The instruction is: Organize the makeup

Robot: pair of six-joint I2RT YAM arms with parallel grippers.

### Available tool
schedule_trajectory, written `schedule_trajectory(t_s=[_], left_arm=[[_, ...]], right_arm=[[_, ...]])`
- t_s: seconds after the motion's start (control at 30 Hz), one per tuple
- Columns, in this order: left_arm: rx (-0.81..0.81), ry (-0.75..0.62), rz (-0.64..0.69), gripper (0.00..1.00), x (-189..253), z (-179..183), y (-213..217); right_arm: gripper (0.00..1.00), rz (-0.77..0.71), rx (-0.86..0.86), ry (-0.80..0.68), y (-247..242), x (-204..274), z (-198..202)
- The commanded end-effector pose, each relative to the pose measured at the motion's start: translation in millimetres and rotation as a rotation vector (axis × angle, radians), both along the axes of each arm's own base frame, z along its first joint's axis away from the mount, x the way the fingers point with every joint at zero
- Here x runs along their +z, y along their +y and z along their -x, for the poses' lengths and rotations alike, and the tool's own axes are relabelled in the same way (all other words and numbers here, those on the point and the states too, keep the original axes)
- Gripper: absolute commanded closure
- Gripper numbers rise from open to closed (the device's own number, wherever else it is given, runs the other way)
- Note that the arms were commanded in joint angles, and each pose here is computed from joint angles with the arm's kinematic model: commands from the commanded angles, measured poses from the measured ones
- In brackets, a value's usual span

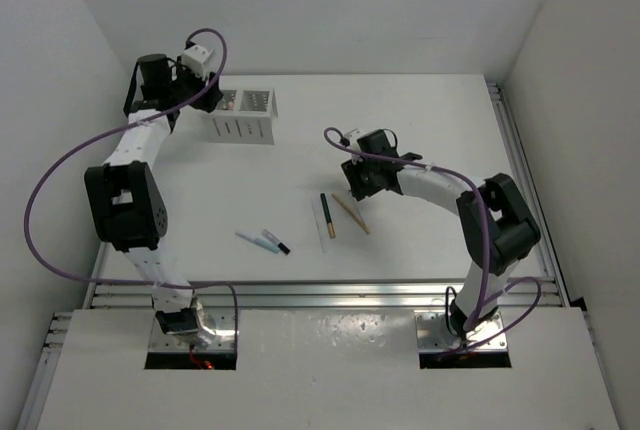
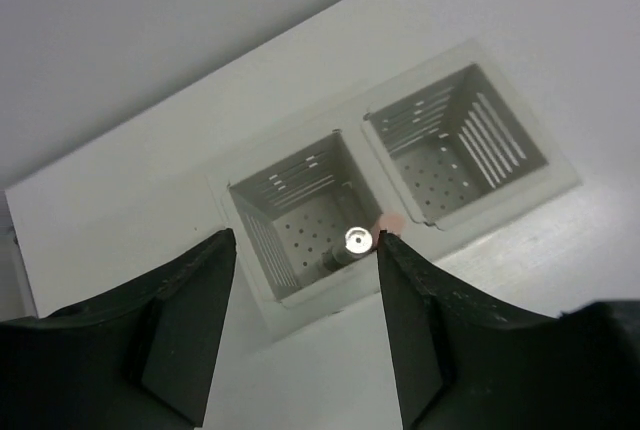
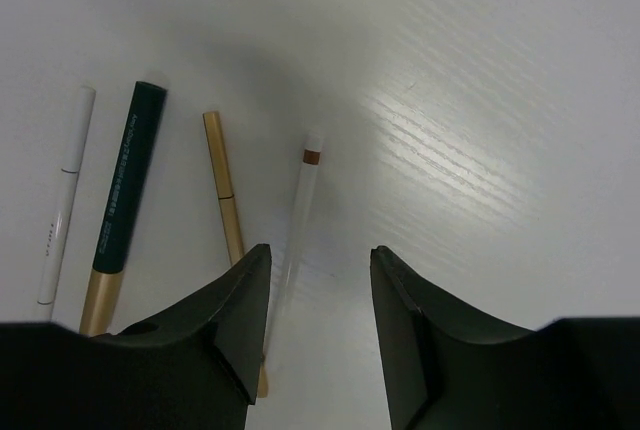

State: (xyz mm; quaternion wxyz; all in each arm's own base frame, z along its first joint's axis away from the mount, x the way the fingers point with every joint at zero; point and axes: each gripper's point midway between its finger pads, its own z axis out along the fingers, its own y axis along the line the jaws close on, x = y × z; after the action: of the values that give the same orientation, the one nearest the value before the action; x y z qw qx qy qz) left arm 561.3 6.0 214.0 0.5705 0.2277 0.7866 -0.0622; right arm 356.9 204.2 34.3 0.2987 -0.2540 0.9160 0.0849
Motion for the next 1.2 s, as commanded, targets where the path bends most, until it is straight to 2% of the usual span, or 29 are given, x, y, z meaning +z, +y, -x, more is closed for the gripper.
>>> schedule_trajectory(t_s=[0.0,0.07,0.13,0.2,0.43,0.63,0.9,0.93,1.03,1.17], left_arm=[[-0.220,-0.132,-0.087,0.36,70,34,-25],[-0.307,-0.129,-0.110,0.37,73,53,-36],[-0.415,-0.075,-0.137,0.37,53,78,-50],[-0.448,-0.024,-0.144,0.37,41,96,-58],[-0.475,0.052,-0.117,0.37,11,126,-71],[-0.458,0.066,-0.119,0.37,8,130,-69],[-0.447,0.082,-0.115,0.37,4,131,-68],[-0.447,0.082,-0.115,0.37,4,131,-68],[-0.447,0.082,-0.115,0.37,4,131,-68],[-0.447,0.082,-0.115,0.37,4,131,-68]], right_arm=[[0.55,-0.016,-0.022,-0.012,6,7,-9],[0.56,-0.013,-0.026,-0.007,7,5,-9],[0.56,-0.010,-0.033,0.006,7,0,-11],[0.58,-0.010,-0.031,0.023,10,-7,-10],[0.61,0.006,-0.029,0.050,15,-19,-14],[0.68,0.098,-0.037,0.077,4,-39,-19],[0.93,0.143,-0.050,0.083,-5,-48,-20],[1.00,0.154,-0.041,0.076,-6,-48,-22],[1.00,0.169,-0.033,0.052,-12,-45,-32],[1.00,0.088,0.016,-0.102,5,2,-71]])
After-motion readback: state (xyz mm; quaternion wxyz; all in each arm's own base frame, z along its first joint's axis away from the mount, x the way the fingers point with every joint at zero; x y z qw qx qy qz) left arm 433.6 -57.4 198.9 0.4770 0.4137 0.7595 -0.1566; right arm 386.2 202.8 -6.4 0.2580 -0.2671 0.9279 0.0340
